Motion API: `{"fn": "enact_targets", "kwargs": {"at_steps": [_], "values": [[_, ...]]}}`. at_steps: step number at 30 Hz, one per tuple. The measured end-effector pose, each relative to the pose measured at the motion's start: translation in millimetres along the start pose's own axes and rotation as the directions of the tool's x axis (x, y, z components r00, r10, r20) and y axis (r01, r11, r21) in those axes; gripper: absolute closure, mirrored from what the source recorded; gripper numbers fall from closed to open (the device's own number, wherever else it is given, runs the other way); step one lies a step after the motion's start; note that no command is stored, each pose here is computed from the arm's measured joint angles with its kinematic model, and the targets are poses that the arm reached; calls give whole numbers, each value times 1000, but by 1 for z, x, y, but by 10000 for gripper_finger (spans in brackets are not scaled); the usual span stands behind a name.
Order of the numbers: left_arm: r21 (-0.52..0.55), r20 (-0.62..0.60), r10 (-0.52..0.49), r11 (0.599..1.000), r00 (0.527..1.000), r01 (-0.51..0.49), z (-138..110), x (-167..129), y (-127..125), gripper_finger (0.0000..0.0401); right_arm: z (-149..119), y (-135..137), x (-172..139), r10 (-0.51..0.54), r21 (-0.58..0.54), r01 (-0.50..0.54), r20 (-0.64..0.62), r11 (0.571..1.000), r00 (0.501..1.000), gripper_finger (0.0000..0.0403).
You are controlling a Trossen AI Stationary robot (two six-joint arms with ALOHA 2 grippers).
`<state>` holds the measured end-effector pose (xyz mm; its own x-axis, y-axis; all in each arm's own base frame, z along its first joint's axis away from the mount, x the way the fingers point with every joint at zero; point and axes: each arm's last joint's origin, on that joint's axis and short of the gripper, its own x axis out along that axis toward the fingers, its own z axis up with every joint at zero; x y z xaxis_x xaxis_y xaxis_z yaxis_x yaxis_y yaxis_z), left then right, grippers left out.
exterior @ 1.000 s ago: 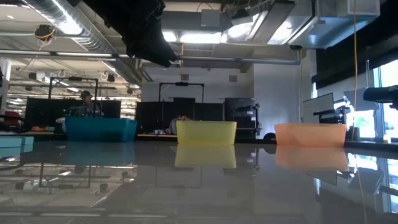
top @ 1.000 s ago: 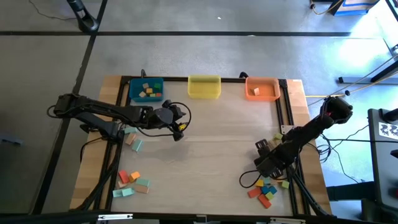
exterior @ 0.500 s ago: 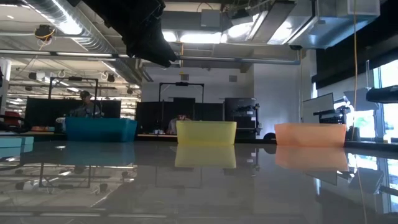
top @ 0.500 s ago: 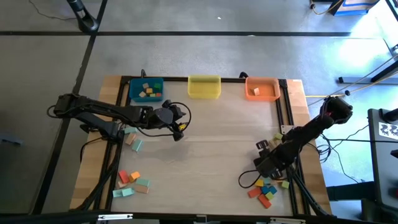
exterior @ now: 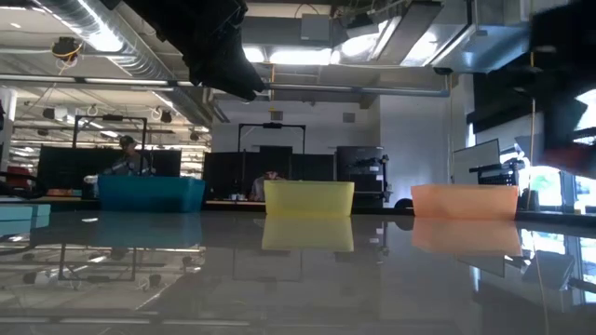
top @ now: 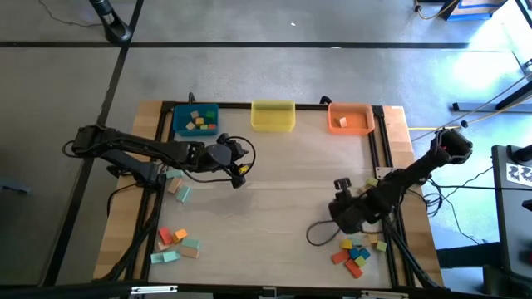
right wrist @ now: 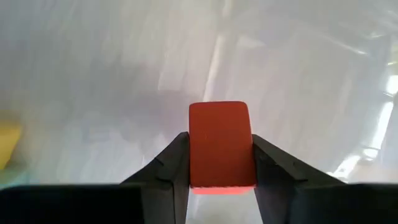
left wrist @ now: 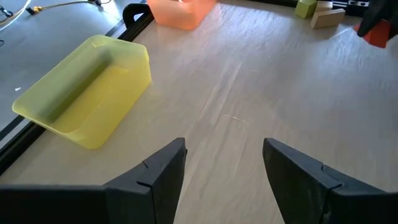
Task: Sort blocks by size
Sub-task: Put the orange triangle block into the orange bin
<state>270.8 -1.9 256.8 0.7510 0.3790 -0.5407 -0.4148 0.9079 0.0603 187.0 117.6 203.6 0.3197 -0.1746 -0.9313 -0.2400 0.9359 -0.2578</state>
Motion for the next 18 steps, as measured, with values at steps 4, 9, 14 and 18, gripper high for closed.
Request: {"fn": "enact_targets", "kwargs": {"at_steps": [4, 9, 14, 18], "values": [[0, -1, 0, 1000, 1000, 0, 0, 0, 0, 198, 8, -27, -7, -67, 49, 66, 20, 997, 998, 267], [1, -1, 0, 1000, 1000, 0, 0, 0, 0, 198, 5, -70, -12, -193, 124, 191, 6, 974, 981, 271], [1, 0, 0, 1000, 1000, 0, 0, 0, 0, 198, -7, -114, -16, -320, 263, 321, -45, 910, 946, 266], [0, 0, 0, 1000, 1000, 0, 0, 0, 0, 198, -19, -144, -18, -409, 305, 424, -117, 853, 905, 265]]}}
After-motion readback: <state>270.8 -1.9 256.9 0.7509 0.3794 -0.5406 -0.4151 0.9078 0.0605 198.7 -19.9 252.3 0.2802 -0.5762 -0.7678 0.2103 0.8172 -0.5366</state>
